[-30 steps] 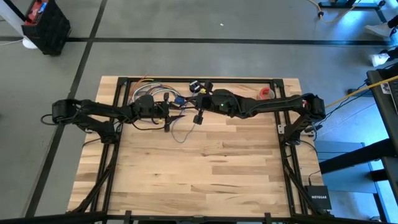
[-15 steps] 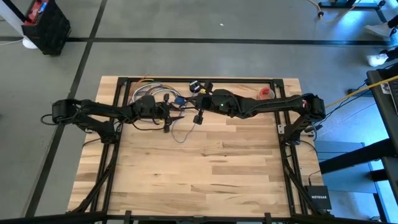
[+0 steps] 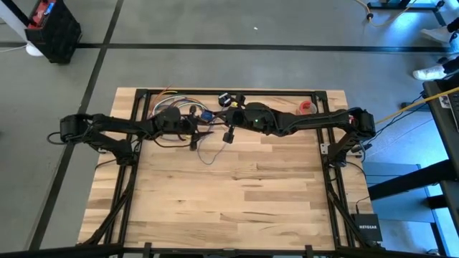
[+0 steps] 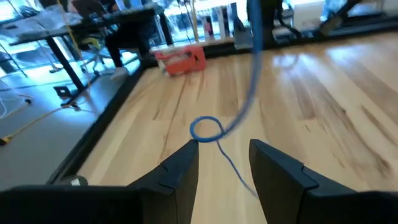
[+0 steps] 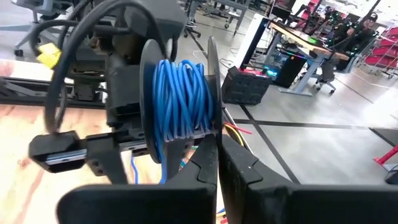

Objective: Coil cords
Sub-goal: Coil the blue wire onto the black spool

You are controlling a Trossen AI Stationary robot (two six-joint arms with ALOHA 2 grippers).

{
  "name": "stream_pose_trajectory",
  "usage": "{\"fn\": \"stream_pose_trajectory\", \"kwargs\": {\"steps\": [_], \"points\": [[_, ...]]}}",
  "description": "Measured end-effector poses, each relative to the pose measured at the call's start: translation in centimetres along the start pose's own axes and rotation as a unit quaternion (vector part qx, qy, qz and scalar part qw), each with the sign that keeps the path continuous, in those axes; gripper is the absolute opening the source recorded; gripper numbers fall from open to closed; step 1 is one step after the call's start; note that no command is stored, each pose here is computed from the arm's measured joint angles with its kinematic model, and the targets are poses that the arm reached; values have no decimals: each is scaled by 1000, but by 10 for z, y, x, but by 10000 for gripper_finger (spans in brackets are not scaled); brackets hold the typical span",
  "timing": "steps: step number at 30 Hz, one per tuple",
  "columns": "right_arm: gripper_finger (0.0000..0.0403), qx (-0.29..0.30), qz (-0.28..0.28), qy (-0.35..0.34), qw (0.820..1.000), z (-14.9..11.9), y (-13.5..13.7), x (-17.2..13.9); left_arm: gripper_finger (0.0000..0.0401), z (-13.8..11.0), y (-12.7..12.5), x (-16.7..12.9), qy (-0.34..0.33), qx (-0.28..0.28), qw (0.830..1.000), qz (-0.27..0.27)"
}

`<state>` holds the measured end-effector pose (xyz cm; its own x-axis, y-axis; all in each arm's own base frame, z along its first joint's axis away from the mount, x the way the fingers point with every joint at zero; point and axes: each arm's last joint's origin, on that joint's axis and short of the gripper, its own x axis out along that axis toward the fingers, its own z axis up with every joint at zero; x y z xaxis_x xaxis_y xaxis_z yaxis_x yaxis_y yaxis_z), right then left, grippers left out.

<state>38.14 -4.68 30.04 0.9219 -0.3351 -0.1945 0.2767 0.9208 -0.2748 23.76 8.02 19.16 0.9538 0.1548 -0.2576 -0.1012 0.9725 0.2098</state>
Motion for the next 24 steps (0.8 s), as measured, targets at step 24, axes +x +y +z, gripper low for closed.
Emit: {"fn": "stream_pose_trajectory", "kwargs": {"steps": [24], "points": [[4,6,13,4,1000,-1,1,0,134,0,1,0,11,-7,999,45]]}}
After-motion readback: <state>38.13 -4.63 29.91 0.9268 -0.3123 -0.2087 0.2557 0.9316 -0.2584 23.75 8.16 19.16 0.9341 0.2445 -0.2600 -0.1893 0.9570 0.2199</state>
